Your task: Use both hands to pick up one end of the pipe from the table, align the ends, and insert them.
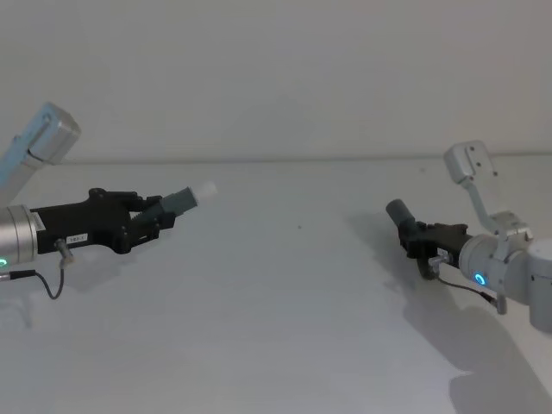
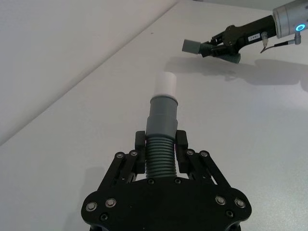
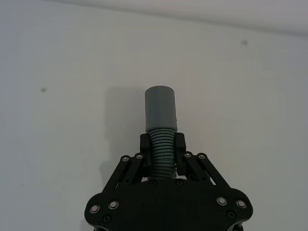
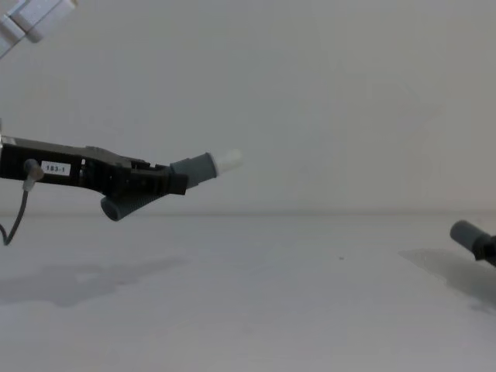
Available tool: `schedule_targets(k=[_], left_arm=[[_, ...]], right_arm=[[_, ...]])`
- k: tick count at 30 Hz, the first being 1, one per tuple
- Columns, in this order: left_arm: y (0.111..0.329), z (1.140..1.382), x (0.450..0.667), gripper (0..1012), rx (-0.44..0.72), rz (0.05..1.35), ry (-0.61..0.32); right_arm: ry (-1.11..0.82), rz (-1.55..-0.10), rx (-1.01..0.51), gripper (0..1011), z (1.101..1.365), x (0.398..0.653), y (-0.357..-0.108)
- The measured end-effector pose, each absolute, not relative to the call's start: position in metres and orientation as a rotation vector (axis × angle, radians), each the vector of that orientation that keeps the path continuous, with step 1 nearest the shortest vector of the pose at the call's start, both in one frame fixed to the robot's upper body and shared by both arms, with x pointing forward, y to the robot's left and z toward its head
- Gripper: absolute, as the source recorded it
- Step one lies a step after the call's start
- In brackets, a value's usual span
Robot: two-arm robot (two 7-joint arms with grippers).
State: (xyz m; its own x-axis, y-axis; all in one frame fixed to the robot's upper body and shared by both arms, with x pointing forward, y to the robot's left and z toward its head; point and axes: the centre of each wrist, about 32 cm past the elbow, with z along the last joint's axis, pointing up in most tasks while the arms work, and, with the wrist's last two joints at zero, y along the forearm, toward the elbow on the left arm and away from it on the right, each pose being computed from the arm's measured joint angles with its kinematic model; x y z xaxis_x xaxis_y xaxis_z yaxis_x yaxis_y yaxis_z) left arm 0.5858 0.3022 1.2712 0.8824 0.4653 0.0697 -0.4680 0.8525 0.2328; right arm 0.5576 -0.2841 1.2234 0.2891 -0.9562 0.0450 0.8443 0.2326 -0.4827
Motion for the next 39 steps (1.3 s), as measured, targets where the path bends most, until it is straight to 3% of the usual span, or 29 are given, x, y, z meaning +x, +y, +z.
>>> schedule_targets(k=[15, 27, 39], left_arm=[[0.302, 1.271, 0.586, 331, 0.248, 0.491, -0.011], [0.302, 1.271, 0.586, 331, 0.248, 0.491, -0.011], [0.302, 1.271, 0.586, 331, 0.248, 0.491, -0.011]], right_arm=[[0.083, -1.147, -0.471, 255, 1.252, 0.552, -0.292], [-0.081, -0.971, -0.561, 256, 1.282, 0.556, -0.295], [-0.169, -0.811, -0.636, 255, 1.294, 0.567, -0.288]])
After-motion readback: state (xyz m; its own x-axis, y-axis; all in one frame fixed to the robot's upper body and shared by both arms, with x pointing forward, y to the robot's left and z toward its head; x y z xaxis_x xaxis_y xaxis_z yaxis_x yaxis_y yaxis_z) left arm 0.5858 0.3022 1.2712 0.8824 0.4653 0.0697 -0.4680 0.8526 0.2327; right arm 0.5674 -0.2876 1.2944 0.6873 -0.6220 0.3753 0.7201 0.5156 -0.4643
